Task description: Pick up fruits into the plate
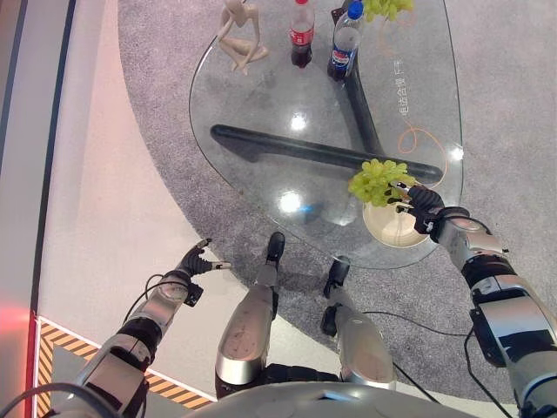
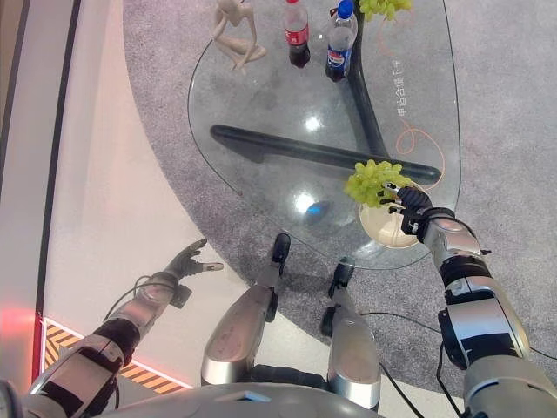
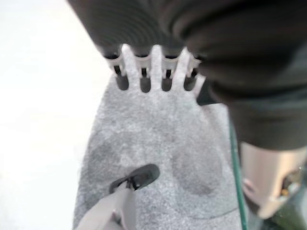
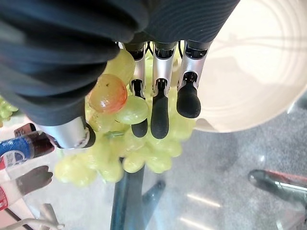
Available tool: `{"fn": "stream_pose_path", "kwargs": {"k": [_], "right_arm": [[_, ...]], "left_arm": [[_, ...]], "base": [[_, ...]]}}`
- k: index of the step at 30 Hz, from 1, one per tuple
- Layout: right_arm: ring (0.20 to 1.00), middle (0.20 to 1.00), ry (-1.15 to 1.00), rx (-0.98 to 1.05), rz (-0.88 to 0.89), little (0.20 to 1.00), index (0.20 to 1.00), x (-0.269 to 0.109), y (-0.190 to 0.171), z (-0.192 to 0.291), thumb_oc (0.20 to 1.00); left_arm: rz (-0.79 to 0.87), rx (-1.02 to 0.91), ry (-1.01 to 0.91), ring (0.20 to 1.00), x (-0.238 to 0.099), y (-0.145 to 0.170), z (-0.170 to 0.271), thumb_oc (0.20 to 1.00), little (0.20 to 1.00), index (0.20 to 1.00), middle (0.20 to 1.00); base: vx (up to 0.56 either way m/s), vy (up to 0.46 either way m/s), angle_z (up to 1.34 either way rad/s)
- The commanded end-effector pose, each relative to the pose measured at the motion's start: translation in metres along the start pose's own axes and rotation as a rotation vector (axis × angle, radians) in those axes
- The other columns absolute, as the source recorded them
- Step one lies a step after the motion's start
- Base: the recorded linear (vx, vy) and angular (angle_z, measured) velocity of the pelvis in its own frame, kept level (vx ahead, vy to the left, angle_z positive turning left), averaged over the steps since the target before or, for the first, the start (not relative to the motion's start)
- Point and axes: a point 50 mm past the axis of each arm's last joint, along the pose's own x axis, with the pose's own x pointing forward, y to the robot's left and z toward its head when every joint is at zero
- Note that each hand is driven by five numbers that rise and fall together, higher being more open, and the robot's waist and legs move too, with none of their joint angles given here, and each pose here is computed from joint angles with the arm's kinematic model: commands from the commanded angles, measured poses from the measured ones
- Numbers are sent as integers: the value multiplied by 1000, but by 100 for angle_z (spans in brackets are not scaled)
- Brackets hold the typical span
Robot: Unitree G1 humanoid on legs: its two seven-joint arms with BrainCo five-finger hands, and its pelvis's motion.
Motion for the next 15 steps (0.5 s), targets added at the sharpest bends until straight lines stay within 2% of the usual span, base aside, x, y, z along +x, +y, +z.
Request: {"fn": "stream_pose_path", "kwargs": {"k": [1, 15], "right_arm": [[200, 200, -75, -66, -60, 200, 200, -5, -14, 18, 200], [200, 200, -74, 46, -144, 200, 200, -11, -28, -10, 200]], "left_arm": [[16, -58, 37, 1000, 1, -9, -7, 1000, 1000, 1000, 1000], [9, -54, 31, 1000, 3, -19, -3, 1000, 1000, 1000, 1000]], "base": [[-61, 61, -1], [-43, 8, -6]]}}
